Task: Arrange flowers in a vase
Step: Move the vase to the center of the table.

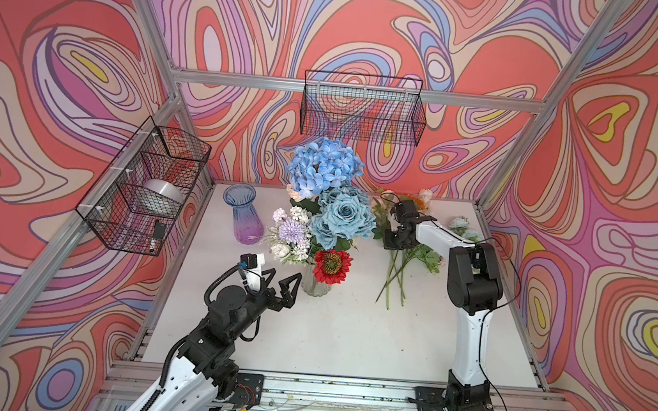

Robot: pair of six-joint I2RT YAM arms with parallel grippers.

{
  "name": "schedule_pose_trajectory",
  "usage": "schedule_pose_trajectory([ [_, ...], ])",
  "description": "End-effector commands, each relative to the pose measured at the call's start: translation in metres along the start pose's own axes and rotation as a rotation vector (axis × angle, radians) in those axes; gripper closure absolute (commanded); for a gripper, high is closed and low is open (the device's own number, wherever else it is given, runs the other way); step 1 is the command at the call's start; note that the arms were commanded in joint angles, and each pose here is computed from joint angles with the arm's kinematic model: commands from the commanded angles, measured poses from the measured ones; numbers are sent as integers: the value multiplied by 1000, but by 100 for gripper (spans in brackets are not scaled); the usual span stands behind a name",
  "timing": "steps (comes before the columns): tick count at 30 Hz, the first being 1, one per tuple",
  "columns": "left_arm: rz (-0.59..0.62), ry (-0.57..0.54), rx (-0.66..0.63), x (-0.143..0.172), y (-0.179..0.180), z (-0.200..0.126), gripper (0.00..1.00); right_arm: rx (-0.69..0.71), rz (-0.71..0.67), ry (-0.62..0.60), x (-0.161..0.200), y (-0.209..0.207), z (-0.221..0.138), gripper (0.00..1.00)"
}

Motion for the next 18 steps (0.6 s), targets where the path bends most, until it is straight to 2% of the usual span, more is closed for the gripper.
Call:
schedule_pose_trajectory([
  [1, 47, 41, 12, 9, -5, 5, 0, -20, 9, -15, -3, 6, -6, 100],
  [5, 131, 51, 24, 16, -19, 9, 0, -57, 37, -70, -13, 13, -26, 100],
  [11, 206, -26, 81, 19, -48, 23, 0, -153, 74, -182, -27, 29, -67, 100],
  [13, 213, -83, 76, 15, -57, 30, 0, -176, 84, -223, -31, 33, -82, 100],
  [15, 192, -197, 11, 5, -56, 33, 0, -194, 90, -257, -33, 37, -95, 100],
  [18, 181, -325, 41, -9, -68, 36, 0, -209, 98, -297, -33, 40, -111, 100],
])
Point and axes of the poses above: each gripper's point midway between its finger pads, its own z axis out along the fingers, its own y axis along the line the jaws close on, x = y × z, the point moved 2 cm from there along -z, back along the fingers, and after that the axes turned 9 degrees about -z, right-handed, at the moved point
